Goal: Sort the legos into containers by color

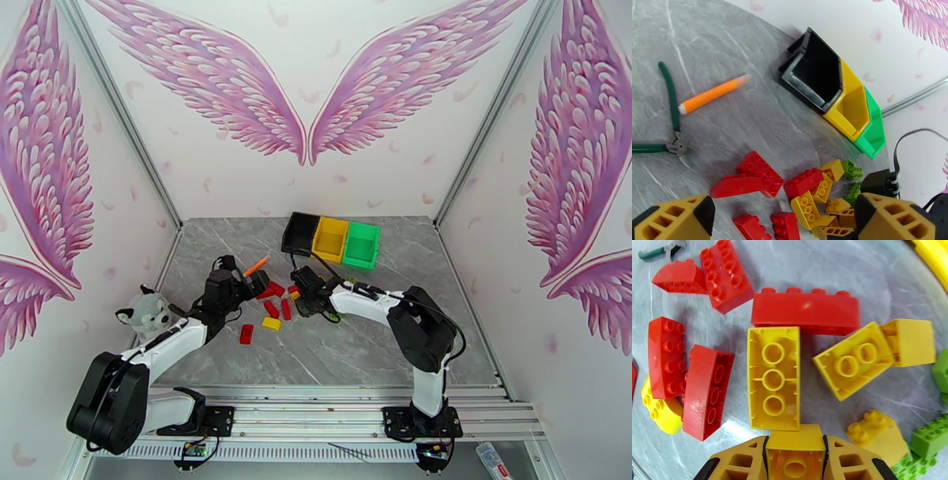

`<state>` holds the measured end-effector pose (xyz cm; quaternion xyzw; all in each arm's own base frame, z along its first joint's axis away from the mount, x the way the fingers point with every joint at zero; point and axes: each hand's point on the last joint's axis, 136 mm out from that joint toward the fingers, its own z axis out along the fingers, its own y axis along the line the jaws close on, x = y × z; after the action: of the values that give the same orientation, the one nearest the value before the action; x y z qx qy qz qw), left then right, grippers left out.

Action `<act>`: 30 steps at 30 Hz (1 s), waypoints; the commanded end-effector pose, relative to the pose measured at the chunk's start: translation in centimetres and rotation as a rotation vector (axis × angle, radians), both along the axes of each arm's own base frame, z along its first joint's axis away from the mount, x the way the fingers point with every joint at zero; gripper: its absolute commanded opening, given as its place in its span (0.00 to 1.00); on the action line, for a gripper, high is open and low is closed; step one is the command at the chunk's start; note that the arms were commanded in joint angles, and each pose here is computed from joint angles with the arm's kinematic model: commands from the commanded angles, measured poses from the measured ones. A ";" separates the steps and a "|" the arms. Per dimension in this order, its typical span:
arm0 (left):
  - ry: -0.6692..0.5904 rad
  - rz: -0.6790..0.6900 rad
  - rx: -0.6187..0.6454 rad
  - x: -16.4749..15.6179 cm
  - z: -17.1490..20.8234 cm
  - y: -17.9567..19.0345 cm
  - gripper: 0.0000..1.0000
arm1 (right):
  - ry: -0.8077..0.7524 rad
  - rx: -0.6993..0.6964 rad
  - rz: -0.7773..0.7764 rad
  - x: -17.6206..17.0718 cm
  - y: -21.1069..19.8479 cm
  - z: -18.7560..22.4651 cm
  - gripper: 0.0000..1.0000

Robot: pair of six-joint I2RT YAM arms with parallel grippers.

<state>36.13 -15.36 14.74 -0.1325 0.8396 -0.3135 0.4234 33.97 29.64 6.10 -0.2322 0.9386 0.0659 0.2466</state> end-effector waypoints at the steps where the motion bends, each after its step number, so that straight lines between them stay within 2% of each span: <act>1: -0.087 -0.079 0.009 0.4 2.4 -2.4 0.99 | -0.099 0.070 -0.208 2.9 -4.6 4.2 0.23; 4: -0.112 -0.159 0.028 0.0 3.0 -4.8 0.99 | -0.129 0.144 -0.387 5.4 -8.8 5.8 0.20; 7: -0.145 -0.246 0.064 -0.7 3.6 -7.5 0.99 | -0.200 0.172 -0.504 7.7 -11.9 7.6 0.22; 10: -0.171 -0.333 0.136 -1.8 3.5 -10.8 0.99 | -0.230 0.194 -0.583 10.6 -14.0 8.9 0.24; 15: -0.185 -0.464 0.198 -3.4 2.9 -15.3 0.99 | -0.217 0.156 -0.679 15.3 -16.7 8.6 0.22; 23: -0.181 -0.493 0.222 -3.7 2.2 -16.4 0.99 | -0.196 0.117 -0.779 20.1 -20.7 8.1 0.24; 26: -0.191 -0.480 0.233 -3.7 2.5 -16.0 0.99 | -0.187 0.115 -0.764 21.1 -21.3 7.9 0.36; 28: -0.199 -0.470 0.240 -3.6 2.8 -15.7 0.99 | -0.181 0.099 -0.744 21.3 -21.3 8.1 0.55; 30: -0.207 -0.459 0.248 -3.6 3.1 -15.4 0.99 | -0.178 0.085 -0.734 21.0 -21.4 8.4 0.69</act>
<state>32.17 -31.09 15.90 0.1453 0.8395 -0.3172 0.4165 55.40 7.81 14.02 0.1439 0.9229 -0.0038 0.3570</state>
